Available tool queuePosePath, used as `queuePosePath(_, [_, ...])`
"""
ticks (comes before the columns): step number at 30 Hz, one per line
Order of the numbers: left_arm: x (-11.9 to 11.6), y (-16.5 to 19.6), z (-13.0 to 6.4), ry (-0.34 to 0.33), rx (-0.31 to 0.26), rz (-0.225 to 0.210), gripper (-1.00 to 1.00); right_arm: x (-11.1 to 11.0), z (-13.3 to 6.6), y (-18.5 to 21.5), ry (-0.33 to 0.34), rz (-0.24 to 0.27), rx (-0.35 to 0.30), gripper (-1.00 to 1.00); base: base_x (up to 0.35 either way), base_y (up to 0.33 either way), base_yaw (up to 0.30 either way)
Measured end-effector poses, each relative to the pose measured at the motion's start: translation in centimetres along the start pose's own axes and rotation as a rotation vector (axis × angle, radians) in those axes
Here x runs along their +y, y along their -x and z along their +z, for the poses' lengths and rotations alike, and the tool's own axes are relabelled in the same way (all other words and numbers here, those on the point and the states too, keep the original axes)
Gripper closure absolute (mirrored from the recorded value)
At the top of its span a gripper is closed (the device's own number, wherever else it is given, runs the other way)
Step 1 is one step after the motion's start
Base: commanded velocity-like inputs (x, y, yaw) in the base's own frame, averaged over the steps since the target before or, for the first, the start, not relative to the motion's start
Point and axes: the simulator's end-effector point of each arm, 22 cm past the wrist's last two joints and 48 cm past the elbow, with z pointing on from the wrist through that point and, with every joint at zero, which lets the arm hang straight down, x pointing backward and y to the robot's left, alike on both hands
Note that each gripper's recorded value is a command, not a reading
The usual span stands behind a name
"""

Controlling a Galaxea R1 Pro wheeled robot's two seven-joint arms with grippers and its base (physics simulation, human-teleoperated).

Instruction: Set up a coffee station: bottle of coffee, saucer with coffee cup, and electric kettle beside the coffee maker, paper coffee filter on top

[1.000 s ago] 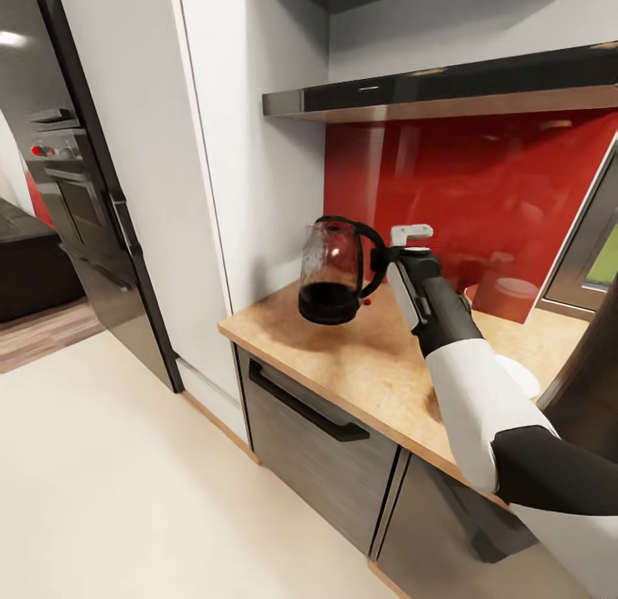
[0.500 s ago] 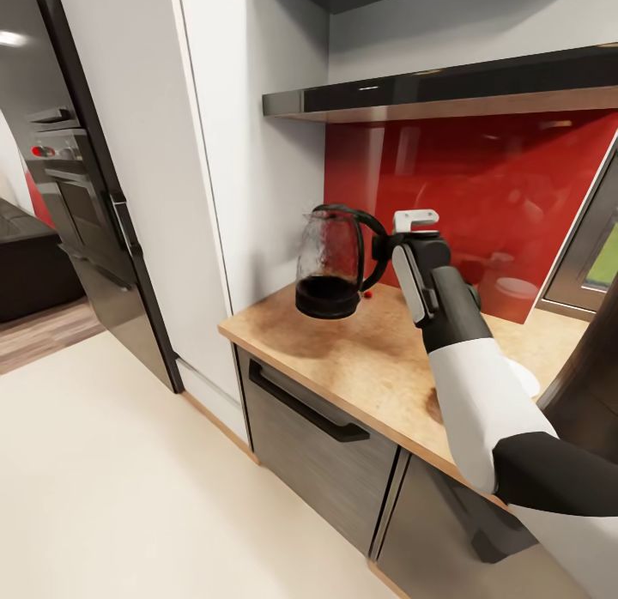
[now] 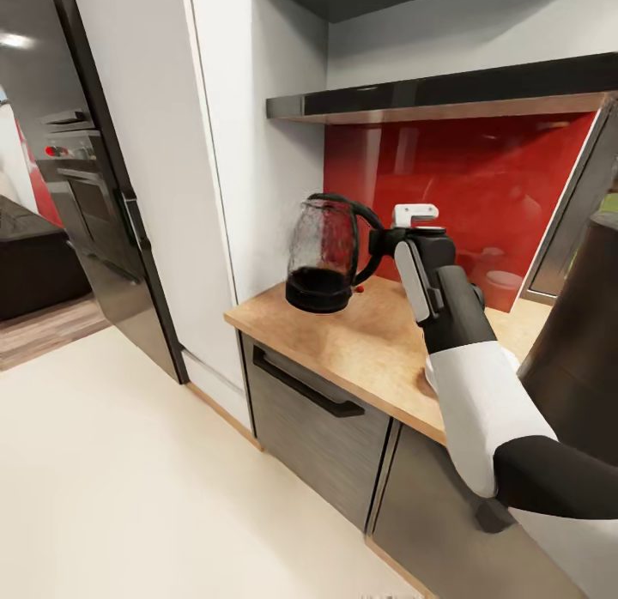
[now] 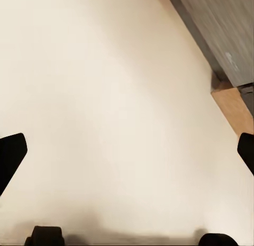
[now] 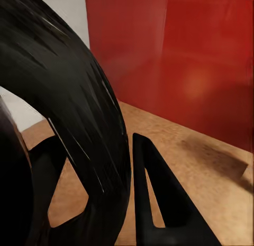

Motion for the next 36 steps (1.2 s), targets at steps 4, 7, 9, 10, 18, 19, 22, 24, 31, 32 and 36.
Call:
queuePosePath(4, [0.0, 0.0, 0.0, 0.000, 0.000, -0.001, -1.00, 0.3, -0.9, 0.9, 0.017, 0.010, -0.013, 1.00, -0.128, 0.000, 0.000])
queuePosePath(7, [0.0, 0.0, 0.0, 0.000, 0.000, 0.000, -1.00, 0.8, -1.7, 1.1, 0.042, 0.018, 0.006, 1.00, -0.045, 0.000, -0.002])
queuePosePath(9, [0.0, 0.0, 0.0, 0.000, 0.000, 0.000, -1.00, 1.1, -2.4, 1.6, 0.059, 0.026, 0.001, 1.00, -0.020, 0.000, -0.034])
queuePosePath(10, [0.0, 0.0, 0.0, 0.000, -0.001, 0.000, -1.00, 1.2, -2.6, 1.9, 0.065, 0.028, -0.003, 1.00, -0.012, 0.000, -0.065])
queuePosePath(18, [-0.2, 0.4, -0.1, -0.004, -0.009, 0.002, -1.00, 1.4, -3.6, 2.7, 0.074, 0.030, -0.014, 1.00, -0.004, 0.000, -0.105])
queuePosePath(19, [-0.2, 0.4, -0.1, -0.004, -0.010, 0.003, -1.00, 1.4, -3.6, 2.8, 0.074, 0.030, -0.016, 1.00, -0.009, 0.000, -0.122])
queuePosePath(22, [-0.3, 0.6, -0.1, -0.006, -0.013, 0.004, -1.00, 1.3, -3.8, 3.0, 0.073, 0.029, -0.019, 1.00, -0.106, 0.000, -0.103])
queuePosePath(24, [-0.3, 0.6, -0.1, -0.006, -0.015, 0.004, -1.00, 1.3, -3.9, 3.1, 0.073, 0.029, -0.021, 1.00, -0.244, 0.000, -0.046])
queuePosePath(31, [-0.3, 0.7, -0.1, -0.006, -0.016, 0.005, -1.00, 3.6, -4.9, 3.3, 0.099, -0.034, -0.050, 1.00, -0.326, 0.000, -0.005])
queuePosePath(32, [-0.3, 0.7, -0.1, -0.006, -0.015, 0.004, -1.00, 3.8, -5.1, 3.2, 0.106, -0.031, -0.052, 1.00, -0.334, 0.000, 0.000])
queuePosePath(36, [-0.3, 0.7, -0.1, -0.006, -0.015, 0.004, -1.00, 3.7, -5.3, 3.1, 0.105, -0.031, -0.056, 1.00, -0.334, 0.000, 0.000])
